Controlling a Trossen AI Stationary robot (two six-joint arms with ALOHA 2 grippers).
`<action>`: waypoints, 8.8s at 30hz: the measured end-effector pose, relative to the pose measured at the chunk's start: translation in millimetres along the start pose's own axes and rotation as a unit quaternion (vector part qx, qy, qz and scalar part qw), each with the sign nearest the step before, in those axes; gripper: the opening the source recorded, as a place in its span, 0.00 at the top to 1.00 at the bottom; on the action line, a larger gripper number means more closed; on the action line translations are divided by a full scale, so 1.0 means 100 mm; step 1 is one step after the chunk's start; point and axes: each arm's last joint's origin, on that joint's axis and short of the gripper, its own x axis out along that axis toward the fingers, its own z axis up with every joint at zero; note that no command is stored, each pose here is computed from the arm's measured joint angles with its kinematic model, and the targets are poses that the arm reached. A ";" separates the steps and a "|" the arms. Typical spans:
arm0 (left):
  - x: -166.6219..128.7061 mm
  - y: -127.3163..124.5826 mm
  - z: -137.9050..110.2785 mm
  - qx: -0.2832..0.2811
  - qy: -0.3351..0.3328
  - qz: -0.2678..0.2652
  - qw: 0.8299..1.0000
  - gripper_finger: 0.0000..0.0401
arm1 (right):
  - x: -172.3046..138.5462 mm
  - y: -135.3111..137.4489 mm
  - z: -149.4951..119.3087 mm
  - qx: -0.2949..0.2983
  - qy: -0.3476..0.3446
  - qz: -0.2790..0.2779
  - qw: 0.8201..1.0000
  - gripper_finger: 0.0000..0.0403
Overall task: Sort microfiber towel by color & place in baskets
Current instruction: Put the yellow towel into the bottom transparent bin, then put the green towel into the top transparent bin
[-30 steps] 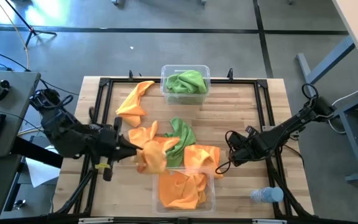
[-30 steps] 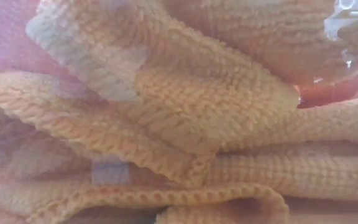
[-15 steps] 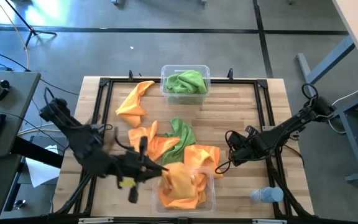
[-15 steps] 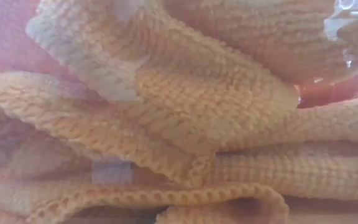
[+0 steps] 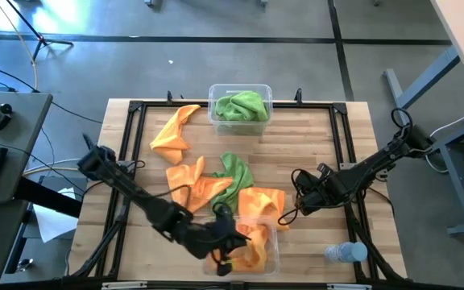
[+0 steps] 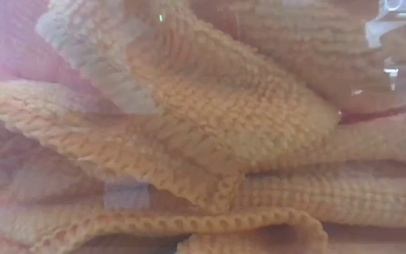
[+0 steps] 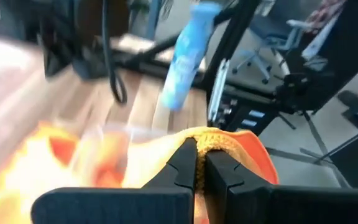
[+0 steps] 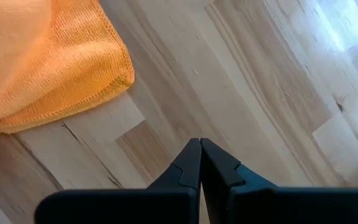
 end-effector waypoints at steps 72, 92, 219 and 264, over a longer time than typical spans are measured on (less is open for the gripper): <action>-0.42 0.79 0.18 -0.198 0.202 0.147 0.948 0.96 | 0.02 0.01 0.08 0.029 -0.023 0.011 0.999 1.00; -1.17 2.10 -0.21 0.008 0.122 0.114 0.986 0.98 | -0.23 -0.33 1.19 0.135 -0.155 0.111 0.972 1.00; -1.72 3.17 -0.38 0.027 0.053 0.118 0.991 0.98 | 0.50 -1.19 3.30 0.274 -0.275 0.139 0.911 1.00; -1.72 3.17 -0.38 0.008 0.051 0.119 0.992 0.98 | 0.43 -1.33 3.75 0.300 -0.109 0.010 0.948 0.83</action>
